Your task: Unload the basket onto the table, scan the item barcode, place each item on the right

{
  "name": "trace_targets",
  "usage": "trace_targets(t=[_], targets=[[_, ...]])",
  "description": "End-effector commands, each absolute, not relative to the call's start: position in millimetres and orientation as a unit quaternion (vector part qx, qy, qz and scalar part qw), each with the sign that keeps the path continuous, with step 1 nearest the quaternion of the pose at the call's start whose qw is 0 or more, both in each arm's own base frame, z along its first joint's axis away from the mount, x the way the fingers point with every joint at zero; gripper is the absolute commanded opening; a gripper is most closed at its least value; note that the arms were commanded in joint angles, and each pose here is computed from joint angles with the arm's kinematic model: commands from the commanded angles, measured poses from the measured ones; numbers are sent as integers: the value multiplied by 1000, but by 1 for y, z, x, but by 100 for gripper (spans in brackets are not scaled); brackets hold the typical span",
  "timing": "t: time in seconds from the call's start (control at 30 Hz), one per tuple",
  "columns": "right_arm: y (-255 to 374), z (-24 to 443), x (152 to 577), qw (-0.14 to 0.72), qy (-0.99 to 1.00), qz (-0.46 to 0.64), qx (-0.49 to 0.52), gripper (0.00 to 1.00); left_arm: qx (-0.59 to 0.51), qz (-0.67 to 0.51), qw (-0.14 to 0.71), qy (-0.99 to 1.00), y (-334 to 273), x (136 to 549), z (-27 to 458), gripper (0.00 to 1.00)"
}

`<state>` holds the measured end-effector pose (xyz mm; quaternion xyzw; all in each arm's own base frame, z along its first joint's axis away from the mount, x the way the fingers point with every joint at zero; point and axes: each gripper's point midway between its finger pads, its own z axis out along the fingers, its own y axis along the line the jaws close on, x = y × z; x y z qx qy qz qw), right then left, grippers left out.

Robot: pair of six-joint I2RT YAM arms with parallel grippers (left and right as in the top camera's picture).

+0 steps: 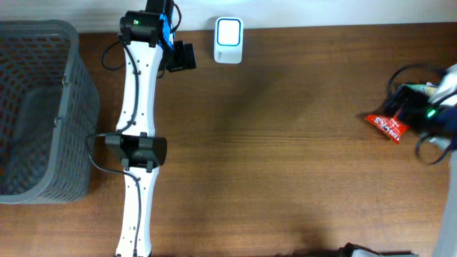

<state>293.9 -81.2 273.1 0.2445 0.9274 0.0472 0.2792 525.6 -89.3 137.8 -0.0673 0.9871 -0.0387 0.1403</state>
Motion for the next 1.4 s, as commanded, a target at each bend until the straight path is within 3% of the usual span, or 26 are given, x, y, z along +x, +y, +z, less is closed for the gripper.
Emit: trace_targets(t=[0.0, 0.17, 0.37, 0.53, 0.7, 0.83, 1.37], targets=[[-17, 241, 261, 274, 938, 125, 171, 99, -64, -36, 145, 987, -89, 526, 141, 99], [15, 183, 221, 205, 956, 154, 145, 99, -64, -36, 145, 987, -89, 526, 141, 99], [15, 154, 216, 122, 968, 152, 160, 99, -64, -36, 145, 987, -89, 526, 141, 99], [18, 151, 225, 128, 968, 156, 152, 99, -64, -36, 145, 987, -89, 526, 141, 99], [64, 154, 241, 264, 949, 173, -3, 98, -64, -36, 145, 987, -89, 526, 141, 99], [77, 148, 230, 400, 895, 192, -52, 99, -64, -36, 145, 987, -89, 526, 141, 99], [79, 150, 219, 607, 764, 194, -101, 99, -64, -36, 145, 987, -89, 526, 141, 99]])
